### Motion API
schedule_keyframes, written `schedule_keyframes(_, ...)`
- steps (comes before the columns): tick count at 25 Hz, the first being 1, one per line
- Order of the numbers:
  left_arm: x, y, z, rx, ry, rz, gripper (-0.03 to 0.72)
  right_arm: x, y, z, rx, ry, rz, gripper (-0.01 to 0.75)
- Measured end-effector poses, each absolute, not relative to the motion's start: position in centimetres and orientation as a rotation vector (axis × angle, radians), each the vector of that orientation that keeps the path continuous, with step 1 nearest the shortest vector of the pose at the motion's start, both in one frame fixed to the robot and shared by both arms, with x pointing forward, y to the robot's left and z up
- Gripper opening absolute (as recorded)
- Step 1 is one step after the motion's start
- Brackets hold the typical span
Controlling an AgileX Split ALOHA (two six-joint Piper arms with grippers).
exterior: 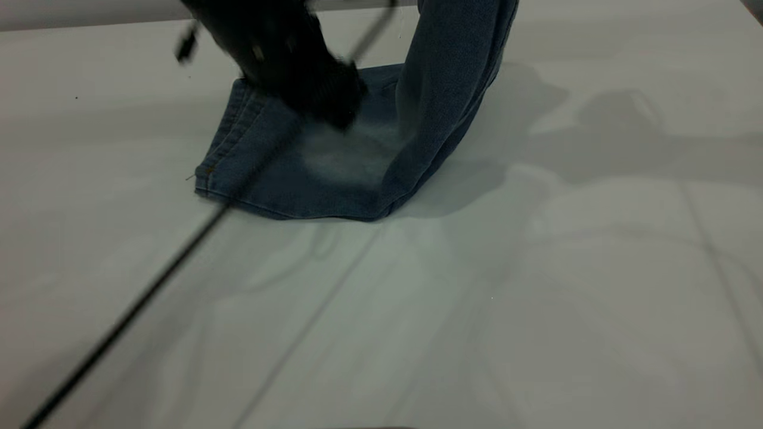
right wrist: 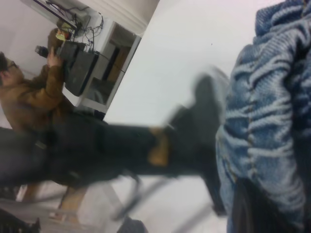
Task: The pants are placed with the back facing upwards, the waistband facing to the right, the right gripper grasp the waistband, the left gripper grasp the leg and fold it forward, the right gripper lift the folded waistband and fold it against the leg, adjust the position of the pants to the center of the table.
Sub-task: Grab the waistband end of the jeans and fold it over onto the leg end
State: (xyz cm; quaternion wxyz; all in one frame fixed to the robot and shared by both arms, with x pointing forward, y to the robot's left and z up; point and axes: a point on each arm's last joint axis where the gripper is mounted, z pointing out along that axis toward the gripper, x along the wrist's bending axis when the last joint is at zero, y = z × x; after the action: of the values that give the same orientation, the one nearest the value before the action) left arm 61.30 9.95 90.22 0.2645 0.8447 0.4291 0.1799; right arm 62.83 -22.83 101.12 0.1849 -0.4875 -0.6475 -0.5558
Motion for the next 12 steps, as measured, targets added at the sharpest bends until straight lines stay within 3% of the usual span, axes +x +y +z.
schedule_keyframes(5,61.2,11.7,98.4,2.105,1.117,0.618,0.443,62.8,-20.8,100.9,-1.36,-1.885,-1.554,0.059)
schedule_keyframes(12,57.4,13.7,109.9,1.859,0.986,0.776,0.443,62.6,-13.8,99.1,-1.414,-2.124,-1.534,0.059)
